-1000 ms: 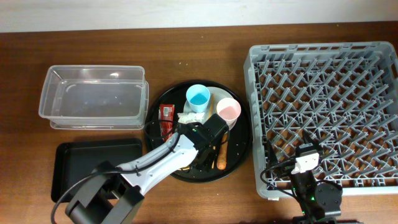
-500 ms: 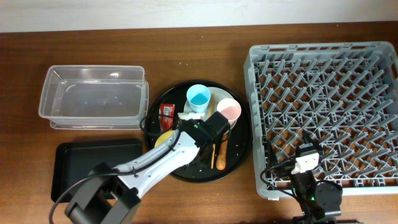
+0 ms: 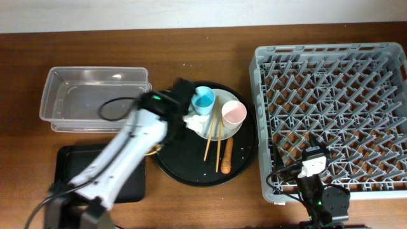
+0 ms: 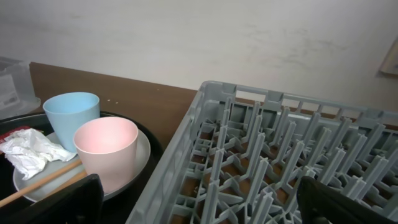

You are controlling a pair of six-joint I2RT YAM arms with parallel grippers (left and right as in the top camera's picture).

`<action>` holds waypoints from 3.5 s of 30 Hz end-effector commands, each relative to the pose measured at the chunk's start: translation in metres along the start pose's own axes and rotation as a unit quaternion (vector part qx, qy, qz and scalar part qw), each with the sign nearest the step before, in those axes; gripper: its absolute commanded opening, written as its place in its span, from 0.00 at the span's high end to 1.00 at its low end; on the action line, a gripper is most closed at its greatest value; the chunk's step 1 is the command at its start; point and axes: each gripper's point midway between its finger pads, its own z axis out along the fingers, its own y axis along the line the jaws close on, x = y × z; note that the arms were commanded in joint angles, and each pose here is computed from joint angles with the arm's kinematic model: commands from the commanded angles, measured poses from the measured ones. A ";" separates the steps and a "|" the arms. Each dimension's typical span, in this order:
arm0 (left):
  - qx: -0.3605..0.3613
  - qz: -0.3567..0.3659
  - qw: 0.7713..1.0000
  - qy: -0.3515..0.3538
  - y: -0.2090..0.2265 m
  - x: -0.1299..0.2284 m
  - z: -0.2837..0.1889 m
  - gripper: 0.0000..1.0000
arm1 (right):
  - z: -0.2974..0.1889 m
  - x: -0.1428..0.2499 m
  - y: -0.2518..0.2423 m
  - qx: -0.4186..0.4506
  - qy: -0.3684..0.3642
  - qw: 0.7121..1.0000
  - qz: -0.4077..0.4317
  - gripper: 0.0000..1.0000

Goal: Sort waste into correct bins and load items into the dishwasher rack
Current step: 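Carry the yellow bowl left and tip its contents onto the black tray, then return the empty yellow bowl to the round tray with the left gripper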

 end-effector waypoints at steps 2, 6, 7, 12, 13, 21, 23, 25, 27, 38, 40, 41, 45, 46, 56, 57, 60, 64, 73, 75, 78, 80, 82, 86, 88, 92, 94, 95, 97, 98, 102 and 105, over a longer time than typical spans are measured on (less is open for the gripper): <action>0.171 -0.033 0.984 -0.041 0.019 0.004 -0.050 1.00 | 0.000 0.003 0.002 -0.004 0.002 1.000 0.006 0.02; 0.229 -0.081 0.966 -0.089 0.054 0.015 -0.080 1.00 | 0.000 0.003 0.002 -0.004 0.002 1.000 0.006 0.02; 0.234 -0.103 0.961 -0.101 0.066 0.020 -0.084 1.00 | 0.000 0.003 0.002 -0.004 0.002 1.000 0.006 0.02; 0.260 -0.192 0.932 -0.162 0.092 0.047 -0.070 1.00 | 0.000 0.003 0.002 -0.004 0.002 1.000 0.006 0.02; 0.273 -0.210 0.922 -0.179 0.095 0.051 -0.062 1.00 | 0.000 0.003 0.002 -0.004 0.002 1.000 0.006 0.02; 0.423 -0.265 0.827 -0.259 0.107 0.058 -0.034 1.00 | 0.000 0.003 0.002 -0.004 0.002 1.000 0.006 0.02; 0.450 -0.248 0.813 -0.273 0.106 0.058 -0.037 1.00 | 0.000 0.003 0.002 -0.004 0.002 1.000 0.006 0.02; 0.477 -0.250 0.797 -0.274 0.104 0.056 -0.040 1.00 | 0.000 0.003 0.002 -0.004 0.002 1.000 0.006 0.02; 0.494 -0.250 0.788 -0.271 0.105 0.052 -0.035 1.00 | 0.000 0.003 0.002 -0.004 0.002 1.000 0.006 0.02; 0.529 -0.352 0.716 -0.289 0.144 0.056 -0.031 1.00 | 0.000 0.003 0.002 -0.004 0.002 1.000 0.006 0.02; 0.521 -0.352 0.722 -0.288 0.146 0.059 -0.029 1.00 | 0.000 0.003 0.002 -0.004 0.002 1.000 0.006 0.02; 0.532 -0.360 0.714 -0.280 0.142 0.060 -0.032 1.00 | 0.000 0.003 0.002 -0.004 0.002 1.000 0.006 0.02; 0.536 -0.334 0.711 -0.310 0.141 0.058 -0.040 1.00 | 0.000 0.003 0.002 -0.004 0.003 1.000 0.006 0.02; 0.538 -0.336 0.709 -0.309 0.140 0.058 -0.041 1.00 | 0.000 0.003 0.002 -0.004 0.002 1.000 0.006 0.02; 0.554 -0.338 0.692 -0.317 0.138 0.058 -0.050 1.00 | 0.000 0.003 0.002 -0.004 0.002 1.000 0.006 0.02; 0.556 -0.341 0.690 -0.313 0.137 0.058 -0.050 1.00 | 0.000 0.003 0.002 -0.004 0.002 1.000 0.006 0.02; 0.553 -0.334 0.694 -0.317 0.137 0.058 -0.050 1.00 | 0.000 0.003 0.002 -0.004 0.002 1.000 0.006 0.02; 0.569 -0.346 0.682 -0.302 0.130 0.061 -0.056 1.00 | 0.000 0.003 0.002 -0.004 0.002 1.000 0.006 0.02; 0.547 -0.282 0.697 -0.368 0.132 0.057 -0.062 1.00 | 0.000 0.003 0.002 -0.004 0.002 1.000 0.006 0.02; 0.560 -0.310 0.691 -0.336 0.128 0.060 -0.061 1.00 | 0.000 0.003 0.002 -0.004 0.002 1.000 0.006 0.02; 0.546 -0.297 0.711 -0.329 0.126 0.063 -0.054 1.00 | 0.000 0.003 0.002 -0.004 0.002 1.000 0.006 0.02; 0.554 -0.308 0.705 -0.318 0.125 0.063 -0.061 1.00 | 0.000 0.003 0.002 -0.004 0.002 1.000 0.006 0.02; 0.557 -0.305 0.707 -0.311 0.124 0.063 -0.070 1.00 | 0.000 0.003 0.002 -0.004 0.002 1.000 0.006 0.02; 0.541 -0.208 0.753 -0.312 0.105 0.050 -0.103 1.00 | 0.000 0.003 0.002 -0.004 0.003 1.000 0.006 0.02; 0.532 -0.168 0.776 -0.294 0.093 0.042 -0.114 1.00 | 0.000 0.003 0.002 -0.004 0.002 1.000 0.006 0.02; 0.457 -0.169 0.848 -0.209 0.087 0.027 -0.097 1.00 | 0.000 0.003 0.002 -0.004 0.002 1.000 0.006 0.02; 0.408 -0.163 0.880 -0.179 0.073 0.016 -0.084 1.00 | 0.000 0.003 0.002 -0.004 0.002 1.000 0.006 0.02; 0.395 -0.154 0.890 -0.171 0.064 0.011 -0.082 1.00 | 0.000 0.003 0.002 -0.004 0.002 1.000 0.006 0.02; 0.365 -0.136 0.907 -0.158 0.045 0.003 -0.075 1.00 | 0.000 0.003 0.002 -0.004 0.002 1.000 0.006 0.02; 0.331 -0.127 0.923 -0.150 0.033 -0.001 -0.069 1.00 | 0.000 0.003 0.002 -0.004 0.002 1.000 0.006 0.02; 0.228 -0.099 0.958 -0.145 0.004 -0.002 -0.056 1.00 | 0.000 0.003 0.002 -0.004 0.002 1.000 0.006 0.02; 0.193 -0.067 0.966 -0.157 -0.024 -0.004 -0.055 1.00 | 0.000 0.003 0.002 -0.004 0.002 1.000 0.006 0.02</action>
